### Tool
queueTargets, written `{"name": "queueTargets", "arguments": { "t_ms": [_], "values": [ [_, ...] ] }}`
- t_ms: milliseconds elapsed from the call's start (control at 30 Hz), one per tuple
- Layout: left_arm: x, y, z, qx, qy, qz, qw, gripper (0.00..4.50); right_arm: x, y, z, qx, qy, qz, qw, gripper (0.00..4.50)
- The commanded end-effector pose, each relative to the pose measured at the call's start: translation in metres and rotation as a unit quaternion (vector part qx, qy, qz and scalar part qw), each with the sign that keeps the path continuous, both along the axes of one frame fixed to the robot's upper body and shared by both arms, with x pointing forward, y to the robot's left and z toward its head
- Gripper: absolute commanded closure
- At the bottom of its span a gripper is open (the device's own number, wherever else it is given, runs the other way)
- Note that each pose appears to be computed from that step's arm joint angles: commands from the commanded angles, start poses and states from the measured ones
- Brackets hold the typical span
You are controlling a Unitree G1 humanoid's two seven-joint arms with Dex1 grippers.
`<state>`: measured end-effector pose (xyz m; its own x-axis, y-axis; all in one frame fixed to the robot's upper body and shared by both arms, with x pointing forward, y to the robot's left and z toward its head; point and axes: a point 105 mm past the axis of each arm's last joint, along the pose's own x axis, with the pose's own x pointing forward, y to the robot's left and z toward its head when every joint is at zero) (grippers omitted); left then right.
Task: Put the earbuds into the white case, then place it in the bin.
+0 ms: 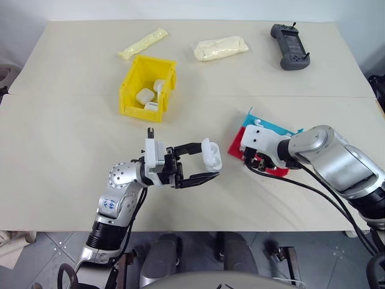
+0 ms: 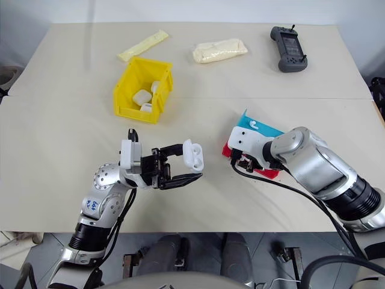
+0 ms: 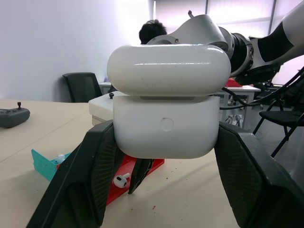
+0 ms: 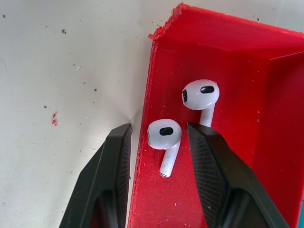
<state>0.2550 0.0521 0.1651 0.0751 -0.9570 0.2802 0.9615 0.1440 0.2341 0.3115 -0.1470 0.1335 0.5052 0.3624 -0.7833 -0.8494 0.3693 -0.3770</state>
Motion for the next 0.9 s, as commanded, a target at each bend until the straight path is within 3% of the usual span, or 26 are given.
{"name": "queueTargets", "arguments": {
  "t_ms": [33, 167, 500, 733, 900],
  "values": [
    [-0.004, 0.001, 0.010, -0.014, -0.018, -0.002, 1.000, 1.73, 0.000, -0.002, 0.001, 0.000, -0.005, 0.000, 1.000, 3.01],
    [-0.004, 0.001, 0.011, -0.014, -0.018, -0.002, 1.000, 1.73, -0.001, -0.002, 0.000, -0.001, -0.003, 0.001, 1.000, 4.03],
    [-0.004, 0.001, 0.011, -0.012, -0.018, -0.008, 1.000, 1.73, -0.006, 0.002, 0.007, 0.015, -0.001, 0.011, 1.000, 4.03],
    [-0.006, 0.000, 0.007, 0.000, -0.014, -0.046, 0.999, 1.73, -0.014, -0.016, 0.042, 0.032, -0.045, -0.020, 0.998, 4.03],
    [0.001, -0.004, 0.006, -0.001, -0.011, -0.058, 0.998, 1.73, -0.037, -0.014, 0.049, 0.144, -0.043, -0.014, 0.989, 4.03]
  ]
}}
